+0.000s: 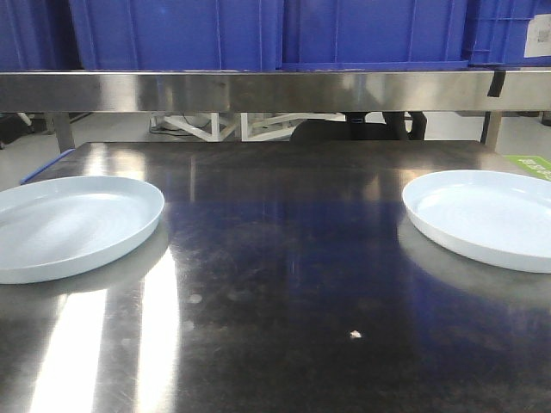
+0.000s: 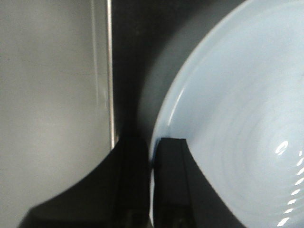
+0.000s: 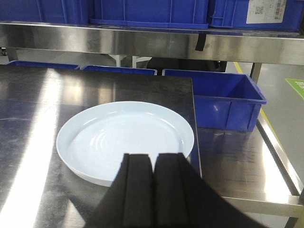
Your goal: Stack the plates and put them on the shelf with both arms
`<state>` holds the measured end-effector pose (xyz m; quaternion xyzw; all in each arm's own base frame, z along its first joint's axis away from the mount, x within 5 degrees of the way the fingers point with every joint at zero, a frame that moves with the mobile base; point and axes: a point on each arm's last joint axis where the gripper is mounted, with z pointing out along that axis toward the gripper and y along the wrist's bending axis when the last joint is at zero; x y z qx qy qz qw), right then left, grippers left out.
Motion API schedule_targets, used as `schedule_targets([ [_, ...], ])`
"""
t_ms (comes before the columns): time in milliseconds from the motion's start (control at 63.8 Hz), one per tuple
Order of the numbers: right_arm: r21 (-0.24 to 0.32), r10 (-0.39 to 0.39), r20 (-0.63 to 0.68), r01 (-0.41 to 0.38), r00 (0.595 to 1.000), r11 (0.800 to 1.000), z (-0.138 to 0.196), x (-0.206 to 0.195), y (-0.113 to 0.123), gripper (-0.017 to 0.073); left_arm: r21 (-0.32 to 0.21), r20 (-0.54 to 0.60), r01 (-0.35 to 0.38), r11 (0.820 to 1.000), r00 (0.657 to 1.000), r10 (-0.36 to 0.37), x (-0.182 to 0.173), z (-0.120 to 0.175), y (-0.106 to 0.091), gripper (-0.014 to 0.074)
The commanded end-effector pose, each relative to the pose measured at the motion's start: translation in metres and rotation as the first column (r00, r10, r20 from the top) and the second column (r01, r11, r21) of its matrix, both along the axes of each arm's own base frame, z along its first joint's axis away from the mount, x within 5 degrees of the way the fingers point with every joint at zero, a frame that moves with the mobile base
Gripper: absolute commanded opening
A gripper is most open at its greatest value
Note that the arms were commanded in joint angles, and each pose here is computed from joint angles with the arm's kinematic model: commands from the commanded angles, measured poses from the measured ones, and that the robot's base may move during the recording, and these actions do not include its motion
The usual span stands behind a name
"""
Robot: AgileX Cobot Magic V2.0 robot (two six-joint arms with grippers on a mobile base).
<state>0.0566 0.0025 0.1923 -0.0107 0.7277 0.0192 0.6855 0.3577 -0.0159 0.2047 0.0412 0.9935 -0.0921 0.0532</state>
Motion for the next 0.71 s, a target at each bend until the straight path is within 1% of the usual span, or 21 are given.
schedule_targets([
  [0, -0.008, -0.007, 0.106, 0.008, 0.994, 1.0, 0.009, -0.001, -0.001, 0.0056, -0.012, 0.046, 0.001, 1.0, 0.999, 0.0, -0.001, 0.024, -0.003, 0.0081],
  [78, -0.008, -0.007, 0.106, 0.008, 0.994, 1.0, 0.009, -0.001, -0.001, 0.0056, -0.017, 0.039, 0.006, 1.0, 0.999, -0.006, 0.0, 0.029, -0.003, 0.0081],
  [125, -0.008, -0.007, 0.106, 0.008, 0.994, 1.0, 0.009, -0.001, -0.001, 0.0056, -0.032, 0.034, 0.009, 0.999, 0.999, -0.008, 0.001, 0.036, -0.004, 0.0081],
  [220, -0.008, -0.007, 0.106, 0.008, 0.994, 1.0, 0.009, -0.001, -0.001, 0.0056, -0.08, 0.043, 0.004, 0.997, 0.999, 0.0, 0.004, 0.047, -0.009, 0.0081],
  [251, -0.008, -0.007, 0.106, 0.008, 0.994, 1.0, 0.009, -0.001, -0.001, 0.0056, -0.103, 0.052, 0.001, 0.995, 0.999, 0.005, 0.006, 0.052, -0.011, 0.0081],
  [423, -0.008, -0.007, 0.106, 0.008, 0.994, 1.0, 0.009, -0.001, -0.001, 0.0056, -0.176, 0.082, -0.005, 0.984, 0.996, 0.02, 0.01, 0.065, -0.017, 0.0081],
  [565, -0.008, -0.007, 0.106, 0.008, 0.994, 1.0, 0.009, -0.001, -0.001, 0.0056, -0.182, 0.111, 0.015, 0.983, 0.994, 0.005, 0.006, 0.075, -0.021, 0.0081],
  [690, -0.008, -0.007, 0.106, 0.008, 0.994, 1.0, 0.009, -0.001, -0.001, 0.0056, -0.179, 0.164, 0.023, 0.984, 0.986, 0.007, 0.001, 0.088, -0.022, 0.0081],
])
